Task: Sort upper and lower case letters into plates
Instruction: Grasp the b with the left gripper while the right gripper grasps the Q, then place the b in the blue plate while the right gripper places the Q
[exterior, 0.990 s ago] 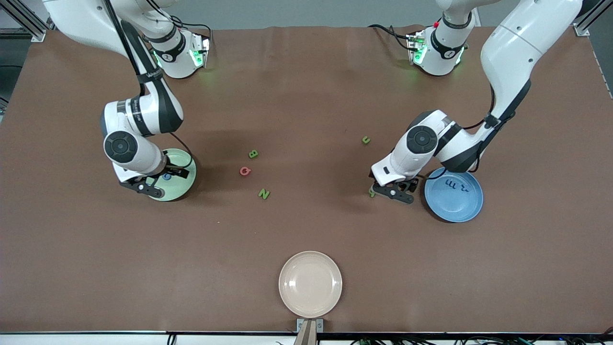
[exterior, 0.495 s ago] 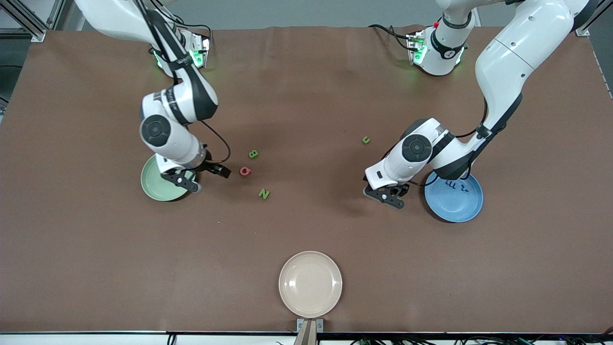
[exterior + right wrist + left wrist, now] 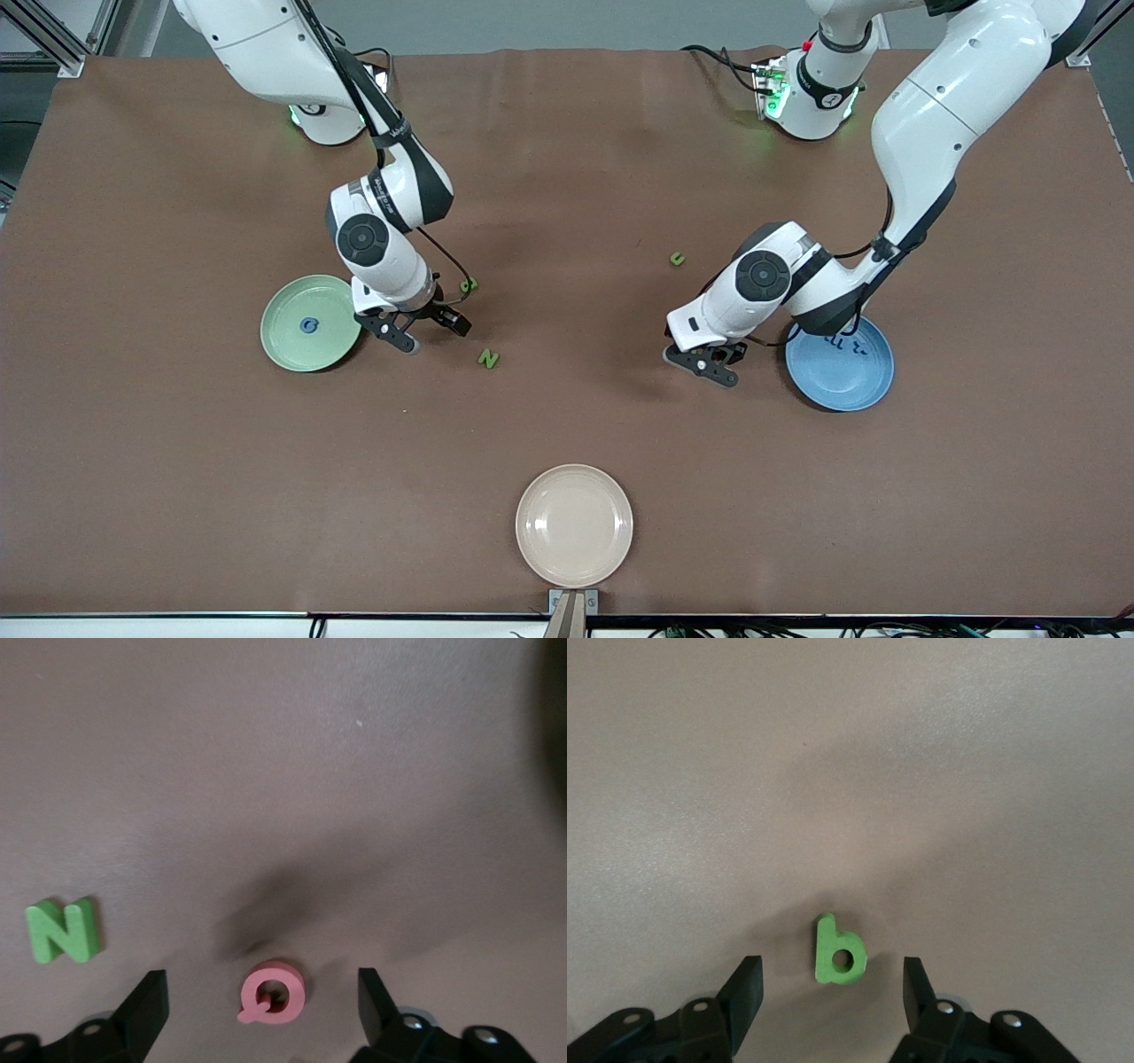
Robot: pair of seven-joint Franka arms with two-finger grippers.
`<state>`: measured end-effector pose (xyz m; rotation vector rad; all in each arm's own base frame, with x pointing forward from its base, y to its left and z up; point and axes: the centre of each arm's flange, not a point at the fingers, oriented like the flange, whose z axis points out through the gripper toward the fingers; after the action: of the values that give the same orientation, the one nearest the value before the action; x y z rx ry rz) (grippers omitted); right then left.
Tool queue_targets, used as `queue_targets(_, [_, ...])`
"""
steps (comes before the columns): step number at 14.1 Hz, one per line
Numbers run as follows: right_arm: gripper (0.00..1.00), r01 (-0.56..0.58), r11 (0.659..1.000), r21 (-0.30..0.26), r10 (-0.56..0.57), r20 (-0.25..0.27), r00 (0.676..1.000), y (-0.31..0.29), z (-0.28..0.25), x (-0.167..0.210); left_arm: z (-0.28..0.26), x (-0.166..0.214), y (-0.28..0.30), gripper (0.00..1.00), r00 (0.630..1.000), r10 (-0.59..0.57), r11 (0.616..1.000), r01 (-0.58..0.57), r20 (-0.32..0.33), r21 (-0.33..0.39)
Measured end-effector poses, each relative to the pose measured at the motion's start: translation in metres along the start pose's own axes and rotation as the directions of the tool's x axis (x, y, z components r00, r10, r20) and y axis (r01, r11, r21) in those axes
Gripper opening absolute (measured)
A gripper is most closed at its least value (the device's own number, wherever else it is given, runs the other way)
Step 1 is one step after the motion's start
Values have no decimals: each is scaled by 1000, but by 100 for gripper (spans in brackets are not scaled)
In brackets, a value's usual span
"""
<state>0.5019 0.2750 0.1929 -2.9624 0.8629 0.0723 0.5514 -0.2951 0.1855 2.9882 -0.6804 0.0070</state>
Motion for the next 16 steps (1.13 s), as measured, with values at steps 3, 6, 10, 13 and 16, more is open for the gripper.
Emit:
queue_targets(3, [92, -11, 1000, -11, 11, -4, 1000, -3, 19, -9, 7, 1, 1, 65, 1000, 1, 1000, -1, 6, 4])
queue_targets(6, [90, -12, 1000, -29, 12, -28, 1000, -8, 29, -18, 8, 3, 0, 59, 1000, -1, 1000, 1, 5, 3])
queue_targets(10, [84, -6, 999, -37, 5, -38, 999, -12, 28, -23, 8, 4, 0, 51, 1000, -2, 1000, 2, 4, 2])
queue_targets(13, [74, -7, 999, -48, 5, -31, 1000, -14, 25, -23, 8, 4, 0, 47, 1000, -6, 1000, 6, 4, 2])
queue_targets(16, [41, -12, 998, -65, 11, -20, 1000, -14, 20, -22, 8, 5, 1, 35, 1000, -18, 1000, 17, 2, 2])
